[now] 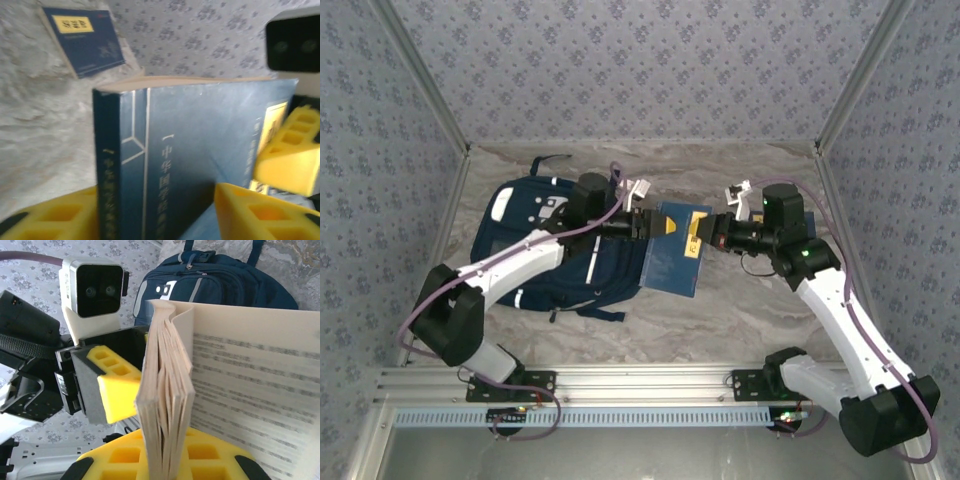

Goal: Pack books, pencil case, and school supplies into a backpack

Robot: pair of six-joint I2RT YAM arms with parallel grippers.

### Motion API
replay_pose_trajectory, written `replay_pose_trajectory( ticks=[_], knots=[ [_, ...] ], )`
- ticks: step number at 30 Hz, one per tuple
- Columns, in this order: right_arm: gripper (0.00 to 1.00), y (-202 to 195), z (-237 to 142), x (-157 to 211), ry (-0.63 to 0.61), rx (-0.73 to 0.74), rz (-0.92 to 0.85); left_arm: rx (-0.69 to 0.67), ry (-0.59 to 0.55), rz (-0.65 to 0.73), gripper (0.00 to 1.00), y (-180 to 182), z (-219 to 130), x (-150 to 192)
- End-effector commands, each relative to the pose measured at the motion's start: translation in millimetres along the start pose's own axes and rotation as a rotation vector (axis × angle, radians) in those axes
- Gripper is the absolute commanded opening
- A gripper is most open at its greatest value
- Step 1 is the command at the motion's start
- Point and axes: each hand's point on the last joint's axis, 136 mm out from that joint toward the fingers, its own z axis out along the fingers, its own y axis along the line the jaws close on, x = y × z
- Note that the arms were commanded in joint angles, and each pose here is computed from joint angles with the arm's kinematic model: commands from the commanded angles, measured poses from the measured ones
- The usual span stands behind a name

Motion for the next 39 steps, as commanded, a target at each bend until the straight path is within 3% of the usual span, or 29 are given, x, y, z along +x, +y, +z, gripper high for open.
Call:
replay_pose_trajectory(
  ticks=[1, 4, 10, 14, 17, 23, 30, 36, 38, 39],
  knots=[
    [0.14, 11.9, -7.1, -4.1, -0.021, -0.056, -0.004, 0.153, -0.031, 0.036, 0.24, -31.9, -0.6, -9.1],
    [0.35, -0.7, -10.6, -6.9, -0.052, -0.011, 0.015, 0.202, -0.061, 0.037, 0.01, -41.1, -3.3, -13.3],
    [0.77, -55.2, -38.5, -8.1, -0.186, 0.297, 0.049, 0.172, -0.173, 0.056, 0.0, -50.0, -18.0, -28.9],
    [0.88, -51.8, -39.7, -9.3, -0.288, 0.21, 0.116, 0.132, -0.327, 0.048, 0.0, -57.5, -32.7, -47.7],
    [0.92, -34.1, -33.4, -11.6, -0.335, 0.045, 0.178, 0.141, -0.521, 0.009, 0.0, -66.8, -50.6, -64.6],
    [0.94, 5.8, -19.6, -12.1, -0.399, -0.186, 0.201, 0.173, -0.745, 0.003, 0.0, -94.8, -64.8, -79.0],
    [0.92, 53.6, -13.9, -15.3, -0.487, -0.378, 0.121, 0.198, -0.772, -0.015, 0.0, -104.7, -50.4, -75.9],
    [0.77, 50.1, -33.8, -28.0, -0.661, -0.407, 0.128, 0.142, -0.803, -0.04, 0.0, -87.0, -56.0, -68.4],
    [0.64, 39.4, -36.8, -29.7, -0.703, -0.378, 0.138, 0.105, -0.815, -0.044, 0.0, -78.5, -59.1, -63.0],
    [0.52, 36.1, -35.9, -29.4, -0.706, -0.367, 0.142, 0.088, -0.813, -0.051, 0.0, -73.4, -58.5, -59.9]
  ],
)
